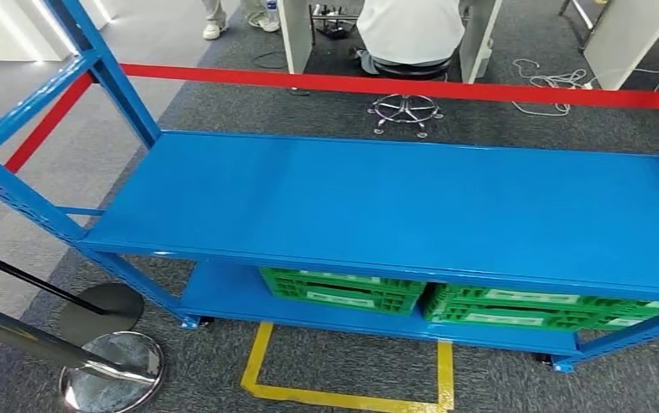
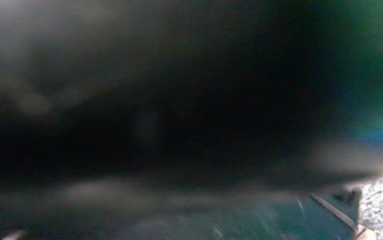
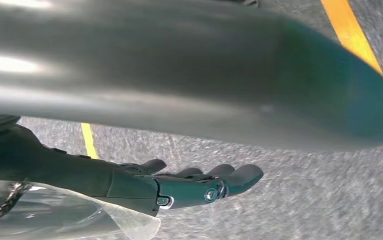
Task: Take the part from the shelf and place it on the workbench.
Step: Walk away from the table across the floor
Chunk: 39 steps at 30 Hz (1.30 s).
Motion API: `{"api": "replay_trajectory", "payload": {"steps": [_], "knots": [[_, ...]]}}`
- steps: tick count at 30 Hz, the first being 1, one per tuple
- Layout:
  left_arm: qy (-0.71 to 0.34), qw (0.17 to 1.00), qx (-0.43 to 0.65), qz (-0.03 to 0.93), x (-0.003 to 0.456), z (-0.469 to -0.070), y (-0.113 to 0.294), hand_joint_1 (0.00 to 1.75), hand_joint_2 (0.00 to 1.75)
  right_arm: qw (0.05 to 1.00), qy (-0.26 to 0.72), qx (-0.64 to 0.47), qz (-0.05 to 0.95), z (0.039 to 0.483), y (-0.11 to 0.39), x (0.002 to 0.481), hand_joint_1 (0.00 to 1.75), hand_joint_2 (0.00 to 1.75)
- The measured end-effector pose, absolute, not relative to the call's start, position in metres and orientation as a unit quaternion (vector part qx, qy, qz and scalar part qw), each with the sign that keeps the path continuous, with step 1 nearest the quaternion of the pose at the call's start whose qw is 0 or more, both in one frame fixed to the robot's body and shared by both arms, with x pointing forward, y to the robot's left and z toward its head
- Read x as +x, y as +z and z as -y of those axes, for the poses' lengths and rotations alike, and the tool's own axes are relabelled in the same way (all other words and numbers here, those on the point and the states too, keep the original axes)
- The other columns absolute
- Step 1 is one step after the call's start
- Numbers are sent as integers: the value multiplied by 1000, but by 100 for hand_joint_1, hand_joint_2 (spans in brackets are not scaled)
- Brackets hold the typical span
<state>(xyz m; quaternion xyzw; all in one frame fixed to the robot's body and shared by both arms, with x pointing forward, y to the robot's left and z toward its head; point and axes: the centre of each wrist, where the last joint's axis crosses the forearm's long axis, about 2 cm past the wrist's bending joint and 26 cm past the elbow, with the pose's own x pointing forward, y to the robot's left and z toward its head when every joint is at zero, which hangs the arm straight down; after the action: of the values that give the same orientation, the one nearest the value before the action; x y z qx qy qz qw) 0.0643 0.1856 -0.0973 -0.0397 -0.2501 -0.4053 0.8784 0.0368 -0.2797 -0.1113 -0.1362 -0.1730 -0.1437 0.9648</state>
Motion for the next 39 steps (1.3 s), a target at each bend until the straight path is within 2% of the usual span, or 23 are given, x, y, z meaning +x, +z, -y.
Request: {"api": "replay_trajectory", "payload": {"steps": [4,8,16,20,39], "knots": [[-405,878,-39,251,65,-186,-97,0,0,965,-143,-136,171,280,-112,34,0,0],[-407,877,-29,254,64,-186,-97,0,175,965,-151,-130,173,279,-111,39,0,0],[-418,872,-23,255,62,-185,-97,0,175,966,-163,-122,157,279,-111,38,0,0],[-423,869,-23,254,62,-184,-97,0,0,967,-167,-120,153,279,-111,38,0,0],[-425,869,-30,252,62,-183,-97,0,0,962,-171,-107,185,279,-111,39,0,0]]}}
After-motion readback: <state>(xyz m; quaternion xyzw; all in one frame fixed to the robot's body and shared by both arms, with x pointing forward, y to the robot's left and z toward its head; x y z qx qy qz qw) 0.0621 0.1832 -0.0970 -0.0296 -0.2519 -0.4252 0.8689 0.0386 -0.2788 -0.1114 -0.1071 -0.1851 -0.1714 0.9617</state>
